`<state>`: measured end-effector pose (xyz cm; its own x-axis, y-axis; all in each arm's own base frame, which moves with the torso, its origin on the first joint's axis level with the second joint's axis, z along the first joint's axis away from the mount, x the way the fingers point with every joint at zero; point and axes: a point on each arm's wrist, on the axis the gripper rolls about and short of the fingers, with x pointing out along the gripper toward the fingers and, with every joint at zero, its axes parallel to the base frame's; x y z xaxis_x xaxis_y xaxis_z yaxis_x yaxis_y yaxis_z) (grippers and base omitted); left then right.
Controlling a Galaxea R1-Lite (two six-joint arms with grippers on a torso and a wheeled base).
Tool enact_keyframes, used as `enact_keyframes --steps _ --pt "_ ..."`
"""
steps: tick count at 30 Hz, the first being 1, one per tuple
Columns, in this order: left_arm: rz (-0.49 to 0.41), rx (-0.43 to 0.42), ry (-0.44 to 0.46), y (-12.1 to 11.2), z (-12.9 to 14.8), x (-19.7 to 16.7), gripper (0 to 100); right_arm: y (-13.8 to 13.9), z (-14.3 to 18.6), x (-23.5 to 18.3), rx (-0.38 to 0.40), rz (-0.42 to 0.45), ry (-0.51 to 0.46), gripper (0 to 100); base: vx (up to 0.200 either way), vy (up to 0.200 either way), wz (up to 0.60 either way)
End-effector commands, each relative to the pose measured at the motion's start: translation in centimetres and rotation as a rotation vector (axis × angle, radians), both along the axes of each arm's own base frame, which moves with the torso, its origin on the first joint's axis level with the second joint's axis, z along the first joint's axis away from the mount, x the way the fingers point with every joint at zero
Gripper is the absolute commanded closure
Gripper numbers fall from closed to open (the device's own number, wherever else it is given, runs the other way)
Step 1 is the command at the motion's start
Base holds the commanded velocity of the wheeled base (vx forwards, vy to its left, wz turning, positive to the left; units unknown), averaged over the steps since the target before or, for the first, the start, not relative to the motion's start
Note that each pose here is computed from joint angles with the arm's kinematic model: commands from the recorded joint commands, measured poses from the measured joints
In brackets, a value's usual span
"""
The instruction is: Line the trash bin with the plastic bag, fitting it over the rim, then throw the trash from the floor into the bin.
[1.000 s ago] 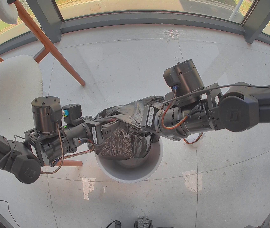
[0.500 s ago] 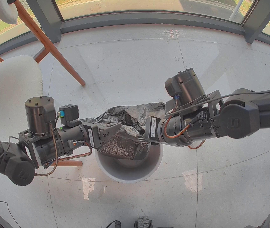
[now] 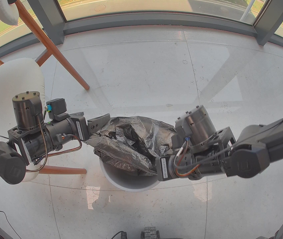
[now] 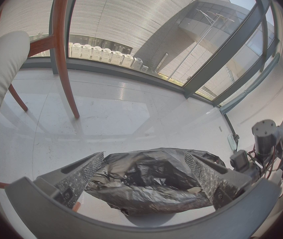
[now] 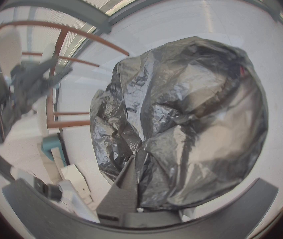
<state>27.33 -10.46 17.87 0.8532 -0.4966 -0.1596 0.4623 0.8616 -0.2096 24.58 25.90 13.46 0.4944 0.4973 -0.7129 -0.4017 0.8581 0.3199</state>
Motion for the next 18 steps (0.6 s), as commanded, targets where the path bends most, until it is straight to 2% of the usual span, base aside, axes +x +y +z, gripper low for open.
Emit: enact_keyframes --steps 1,6,7,8,10,11,12,14,15,18 --pt "0.026 0.038 0.037 0.4 -1.8 2.1 0 -2.6 -3.0 -0.8 -0.086 0.103 -0.104 100 0.0 0.0 0.0" --pt "-0.012 0.065 0.113 -0.9 -3.2 1.5 0 -3.4 -3.0 0.8 -0.041 0.079 -0.214 100 0.0 0.0 0.0" --pt "-0.012 0.066 0.117 -0.9 -3.3 1.5 0 -3.4 -2.9 0.9 -0.039 0.077 -0.216 100 0.0 0.0 0.0" --pt "-0.015 0.084 0.173 -0.9 -3.6 1.4 0 -3.8 -2.7 1.4 -0.033 0.062 -0.231 100 0.0 0.0 0.0" --pt "-0.014 0.084 0.224 -1.0 -3.6 1.3 0 -4.0 -2.6 1.4 -0.032 0.054 -0.23 100 0.0 0.0 0.0" --pt "-0.014 0.084 0.224 -1.0 -3.6 1.3 0 -4.0 -2.6 1.4 -0.032 0.054 -0.23 100 0.0 0.0 0.0" --pt "-0.013 0.067 0.298 -1.3 -3.4 1.1 0 -4.1 -2.6 1.3 -0.034 0.055 -0.228 100 0.0 0.0 0.0" --pt "-0.015 0.054 0.337 -1.6 -3.0 0.8 0 -4.1 -2.5 1.3 -0.032 0.054 -0.23 100 0.0 0.0 0.0" --pt "-0.015 0.01 0.398 -1.7 -1.6 -0.3 0 -4.1 -2.4 1.2 -0.03 0.054 -0.23 100 0.0 0.0 0.0" --pt "-0.007 -0.036 0.474 -1.7 0.3 -1.6 0 -4.0 -2.3 1.2 -0.028 0.055 -0.231 100 0.0 0.0 0.0"
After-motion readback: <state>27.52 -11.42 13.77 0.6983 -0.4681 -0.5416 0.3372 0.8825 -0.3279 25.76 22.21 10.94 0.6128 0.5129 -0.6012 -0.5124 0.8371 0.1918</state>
